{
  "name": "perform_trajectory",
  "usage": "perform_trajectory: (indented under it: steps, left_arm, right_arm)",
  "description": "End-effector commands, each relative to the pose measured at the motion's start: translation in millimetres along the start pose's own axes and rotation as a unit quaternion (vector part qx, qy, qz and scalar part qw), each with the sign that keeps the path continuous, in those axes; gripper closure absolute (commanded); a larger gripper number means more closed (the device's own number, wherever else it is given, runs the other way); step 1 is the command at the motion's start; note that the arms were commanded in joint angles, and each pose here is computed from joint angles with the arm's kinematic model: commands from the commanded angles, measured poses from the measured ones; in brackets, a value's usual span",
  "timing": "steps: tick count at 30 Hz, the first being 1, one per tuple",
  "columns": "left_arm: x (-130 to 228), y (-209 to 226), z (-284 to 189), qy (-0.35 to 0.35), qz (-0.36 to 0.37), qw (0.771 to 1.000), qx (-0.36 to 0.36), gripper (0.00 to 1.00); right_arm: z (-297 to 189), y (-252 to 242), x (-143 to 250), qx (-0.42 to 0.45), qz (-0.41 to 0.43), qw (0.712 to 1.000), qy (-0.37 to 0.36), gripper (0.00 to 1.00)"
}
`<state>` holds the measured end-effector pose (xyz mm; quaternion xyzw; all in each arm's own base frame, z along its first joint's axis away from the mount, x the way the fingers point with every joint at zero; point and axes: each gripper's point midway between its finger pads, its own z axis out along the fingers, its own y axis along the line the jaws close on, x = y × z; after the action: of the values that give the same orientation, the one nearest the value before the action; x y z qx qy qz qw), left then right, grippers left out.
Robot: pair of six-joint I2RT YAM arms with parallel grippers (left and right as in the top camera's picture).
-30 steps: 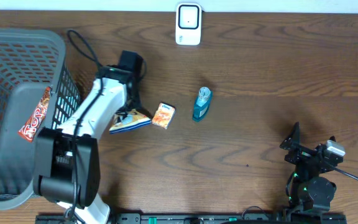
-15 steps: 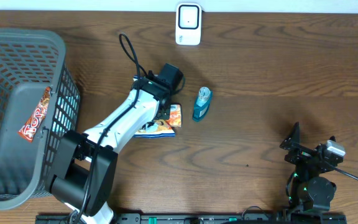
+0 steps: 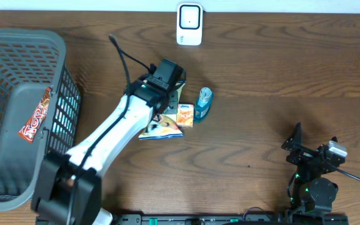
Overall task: Scan the item barcode
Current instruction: 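Carry the white snack bag out and lay it beside the orange packet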
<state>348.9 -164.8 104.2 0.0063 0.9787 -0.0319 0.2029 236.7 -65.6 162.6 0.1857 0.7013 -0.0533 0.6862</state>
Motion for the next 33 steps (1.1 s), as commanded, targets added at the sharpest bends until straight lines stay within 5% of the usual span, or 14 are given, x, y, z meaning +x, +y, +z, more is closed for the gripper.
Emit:
perform_trajectory:
  steps: [1, 9, 18, 24, 33]
  left_arm:
    - [-16, 15, -24, -0.050, -0.015, 0.998, -0.031, 0.08]
    - [-64, 50, -134, -0.204, -0.079, 0.976, -0.008, 0.02]
    - [-73, 197, -265, -0.364, -0.257, 0.890, -0.094, 0.02]
    - [-26, 283, -256, -0.311, -0.430, 0.833, -0.153, 0.02]
    - [9, 346, -182, -0.202, -0.674, 0.694, -0.151, 0.02]
  right_arm:
    - [0, -2, 1, 0.004, -0.005, 1.000, 0.001, 0.01]
    - [0, -2, 1, 0.004, -0.006, 1.000, 0.001, 0.01]
    - [0, -2, 1, 0.004, -0.005, 1.000, 0.001, 0.01]
    - [0, -2, 1, 0.004, -0.006, 1.000, 0.001, 0.01]
    - [0, -2, 1, 0.003, -0.006, 1.000, 0.001, 0.01]
